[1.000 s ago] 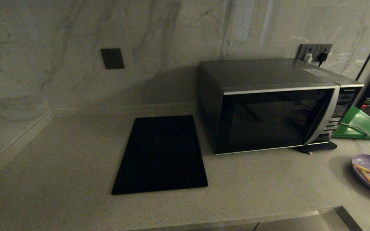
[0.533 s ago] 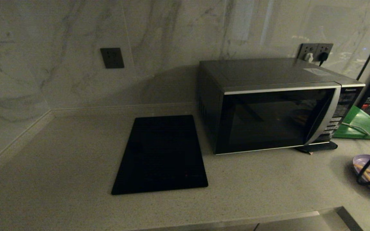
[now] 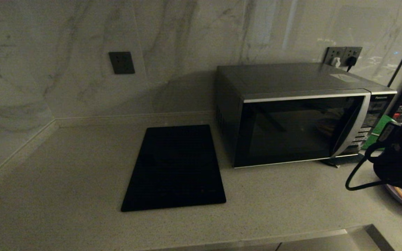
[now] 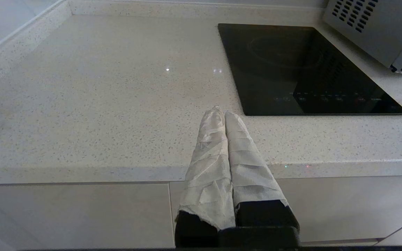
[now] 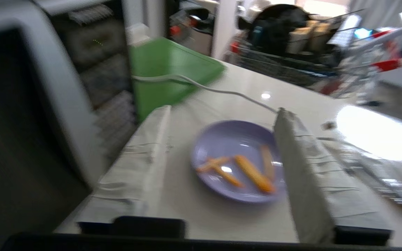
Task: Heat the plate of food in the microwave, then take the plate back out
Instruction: Open the microwave oven
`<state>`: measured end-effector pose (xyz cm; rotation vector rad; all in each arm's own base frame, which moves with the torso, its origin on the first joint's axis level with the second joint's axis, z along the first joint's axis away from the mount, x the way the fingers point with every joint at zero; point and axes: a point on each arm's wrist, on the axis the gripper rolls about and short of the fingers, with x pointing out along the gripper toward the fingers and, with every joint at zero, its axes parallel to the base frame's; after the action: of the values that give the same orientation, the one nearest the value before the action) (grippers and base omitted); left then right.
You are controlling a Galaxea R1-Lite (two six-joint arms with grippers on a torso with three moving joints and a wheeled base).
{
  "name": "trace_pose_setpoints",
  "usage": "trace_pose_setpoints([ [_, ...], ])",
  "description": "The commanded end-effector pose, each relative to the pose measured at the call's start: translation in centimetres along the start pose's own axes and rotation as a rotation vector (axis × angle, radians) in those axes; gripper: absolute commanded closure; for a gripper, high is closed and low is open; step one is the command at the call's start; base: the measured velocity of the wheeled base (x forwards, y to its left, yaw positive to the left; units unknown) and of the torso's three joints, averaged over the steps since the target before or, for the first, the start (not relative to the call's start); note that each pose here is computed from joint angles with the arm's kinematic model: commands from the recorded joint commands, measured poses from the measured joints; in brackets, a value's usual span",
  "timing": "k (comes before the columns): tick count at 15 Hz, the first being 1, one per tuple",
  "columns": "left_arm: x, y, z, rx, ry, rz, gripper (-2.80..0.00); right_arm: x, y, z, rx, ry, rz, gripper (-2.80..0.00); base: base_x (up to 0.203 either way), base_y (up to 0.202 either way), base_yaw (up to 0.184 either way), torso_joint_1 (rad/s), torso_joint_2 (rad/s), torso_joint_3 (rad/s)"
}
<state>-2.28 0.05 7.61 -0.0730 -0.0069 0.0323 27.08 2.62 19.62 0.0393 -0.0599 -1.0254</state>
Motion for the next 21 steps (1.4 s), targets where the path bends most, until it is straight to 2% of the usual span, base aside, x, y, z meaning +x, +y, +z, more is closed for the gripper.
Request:
trace_pose_setpoints([
  [1, 0.0, 0.0, 0.0, -0.001, 0.001, 0.001, 0.0, 0.5, 2.0, -0.6, 0.1, -0.033, 0.004, -2.8, 0.0, 0.0, 0.0, 0.0, 0.0, 0.0],
  [3, 0.0, 0.0, 0.0, -0.001, 0.001, 0.001, 0.0, 0.9, 3.1, -1.5, 0.178, -0.063, 0.008, -2.8, 0.0, 0.0, 0.0, 0.0, 0.0, 0.0],
  [6, 0.0, 0.0, 0.0, -0.001, 0.001, 0.001, 0.0, 0.8, 4.4, -2.9, 0.206, -0.068, 0.027, -2.8, 0.0, 0.0, 0.0, 0.0, 0.0, 0.0],
  [11, 0.0, 0.0, 0.0, -0.001, 0.001, 0.001, 0.0, 0.8, 5.6, -5.3, 0.137, -0.039, -0.015, -2.8, 0.0, 0.0, 0.0, 0.0, 0.0, 0.0],
  [15, 0.0, 0.0, 0.0, -0.001, 0.001, 0.001, 0.0, 0.9, 6.3, -6.2, 0.044, -0.027, -0.061, -2.8, 0.0, 0.0, 0.0, 0.0, 0.0, 0.0],
  [21, 0.0, 0.0, 0.0, -0.001, 0.001, 0.001, 0.0, 1.8, 8.8, -7.9, 0.045, -0.027, -0.065, -2.8, 0.0, 0.0, 0.0, 0.0, 0.0, 0.0],
])
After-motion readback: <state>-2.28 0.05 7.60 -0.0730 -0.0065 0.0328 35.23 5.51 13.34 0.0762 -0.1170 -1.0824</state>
